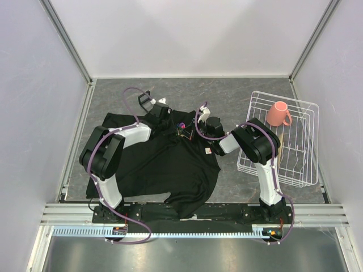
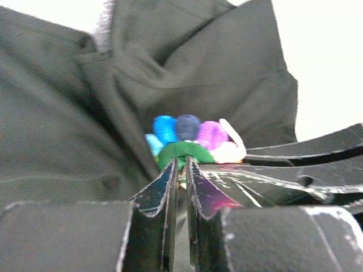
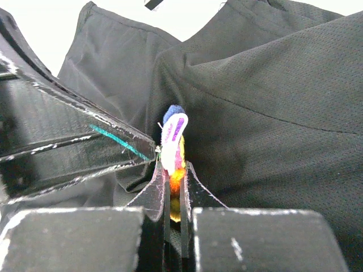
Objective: Remove the brooch from the garment
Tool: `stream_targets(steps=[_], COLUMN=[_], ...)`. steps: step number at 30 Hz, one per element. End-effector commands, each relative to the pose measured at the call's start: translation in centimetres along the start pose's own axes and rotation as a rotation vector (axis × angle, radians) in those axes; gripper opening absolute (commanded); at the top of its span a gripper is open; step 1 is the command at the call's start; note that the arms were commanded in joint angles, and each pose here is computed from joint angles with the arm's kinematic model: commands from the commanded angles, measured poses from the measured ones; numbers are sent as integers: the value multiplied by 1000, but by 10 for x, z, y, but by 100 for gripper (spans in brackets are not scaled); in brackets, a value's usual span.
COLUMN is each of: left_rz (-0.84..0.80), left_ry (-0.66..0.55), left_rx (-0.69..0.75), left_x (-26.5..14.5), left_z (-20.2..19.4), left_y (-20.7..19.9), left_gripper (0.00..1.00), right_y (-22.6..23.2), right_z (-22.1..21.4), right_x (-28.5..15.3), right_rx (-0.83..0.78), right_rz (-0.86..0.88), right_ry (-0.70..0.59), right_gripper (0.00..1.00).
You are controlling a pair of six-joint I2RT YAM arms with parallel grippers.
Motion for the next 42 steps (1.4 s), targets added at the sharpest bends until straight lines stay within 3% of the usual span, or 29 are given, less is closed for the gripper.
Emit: stream_targets(steps=[1, 8, 14, 18, 24, 31, 36, 42], left_rz=[-84, -101, 5, 21, -177, -341, -346, -321], left_ry=[-142, -175, -222, -181, -44, 14, 26, 25], left_rx=[161, 226, 181, 134, 4, -13, -29, -37], left_x=[-14, -33, -47, -46, -36, -25, -15, -10], left_z=[37, 33, 40, 29, 8, 7, 3, 3], left_y=[-54, -78, -53, -32, -1, 2, 4, 9], left_gripper=[17, 19, 19, 21, 43, 35, 42, 43], right_y=[23, 22, 22, 21, 20, 20, 21, 22], right_z=[6, 6, 4, 4, 5, 7, 7, 6], right_x=[7, 6, 6, 5, 4, 4, 4, 4], right_rx=[-48, -45, -35, -28, -12, -12, -13, -13], right_rz=[62, 59, 58, 62, 74, 81, 87, 93], right_ry=[-10, -13, -11, -12, -19, -21, -20, -19], right_gripper=[0, 0, 0, 0, 0, 0, 0, 0])
Point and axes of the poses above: each gripper's point midway between its finger pads, its own x axis out along the fingers, its own y axis along the line the jaws close on, z = x × y, the point moved 1 cm from there along -x, back along the fingers
